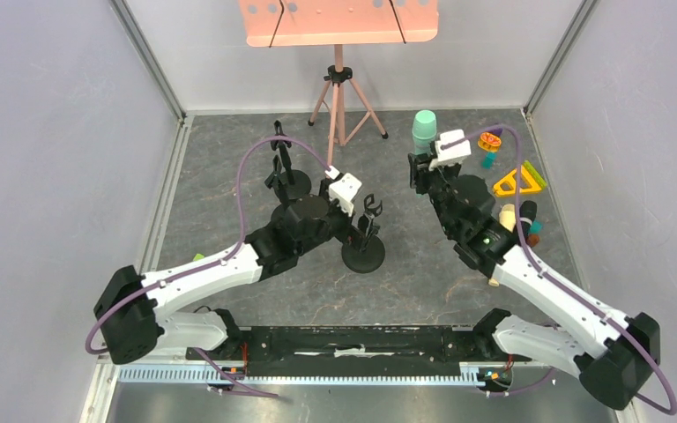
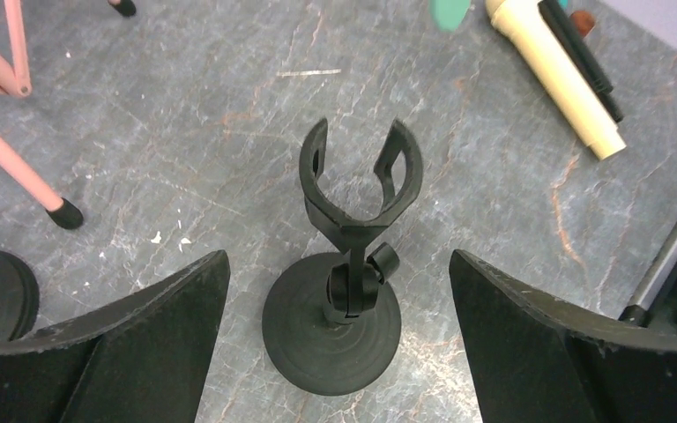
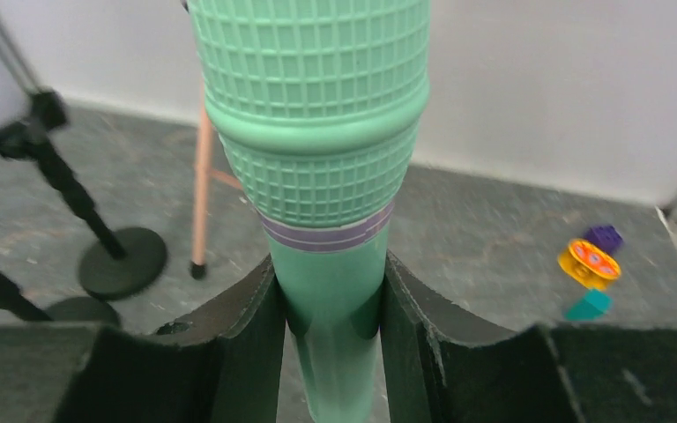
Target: Remove the microphone from the stand
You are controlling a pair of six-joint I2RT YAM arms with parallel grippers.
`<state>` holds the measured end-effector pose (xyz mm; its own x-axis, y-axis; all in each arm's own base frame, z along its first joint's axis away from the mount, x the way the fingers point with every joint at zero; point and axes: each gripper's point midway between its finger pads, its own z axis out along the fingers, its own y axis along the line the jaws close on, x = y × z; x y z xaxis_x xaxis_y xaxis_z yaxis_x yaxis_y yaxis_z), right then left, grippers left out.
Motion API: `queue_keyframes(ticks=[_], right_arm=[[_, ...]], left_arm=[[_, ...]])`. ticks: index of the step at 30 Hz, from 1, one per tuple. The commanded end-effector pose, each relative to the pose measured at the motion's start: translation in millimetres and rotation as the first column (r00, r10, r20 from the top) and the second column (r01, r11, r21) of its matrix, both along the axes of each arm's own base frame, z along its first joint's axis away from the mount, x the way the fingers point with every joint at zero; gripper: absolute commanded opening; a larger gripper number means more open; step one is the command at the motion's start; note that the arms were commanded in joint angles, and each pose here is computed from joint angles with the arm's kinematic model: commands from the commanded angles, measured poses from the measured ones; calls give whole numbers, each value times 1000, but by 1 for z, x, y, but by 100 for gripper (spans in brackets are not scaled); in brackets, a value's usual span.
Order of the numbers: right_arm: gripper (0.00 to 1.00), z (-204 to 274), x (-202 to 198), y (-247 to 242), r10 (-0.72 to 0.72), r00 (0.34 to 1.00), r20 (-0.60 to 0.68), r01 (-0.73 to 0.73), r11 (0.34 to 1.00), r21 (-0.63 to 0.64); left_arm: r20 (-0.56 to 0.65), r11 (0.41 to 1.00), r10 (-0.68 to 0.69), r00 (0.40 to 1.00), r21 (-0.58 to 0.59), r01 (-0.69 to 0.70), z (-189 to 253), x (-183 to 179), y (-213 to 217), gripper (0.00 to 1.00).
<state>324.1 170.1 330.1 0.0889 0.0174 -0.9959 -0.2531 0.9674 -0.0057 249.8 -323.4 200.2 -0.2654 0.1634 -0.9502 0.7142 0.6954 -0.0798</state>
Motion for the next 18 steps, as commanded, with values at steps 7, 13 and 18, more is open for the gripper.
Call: queue_keyframes(ticks=[7,13,18], right_arm=[[0,-103,36,-26,-66,907,-417,6,990,-142],[0,-169,36,-37,-17,791,-611,-59,993,-104],[0,-218,32,-74,-93,687,-720,13,993,-115]], left_arm=[[49,991,-61,997,-116,66,69,-15,4,100],[46,992,-46,998,-117,51,66,-14,9,100],[44,991,-39,998,-123,44,64,-15,12,100]])
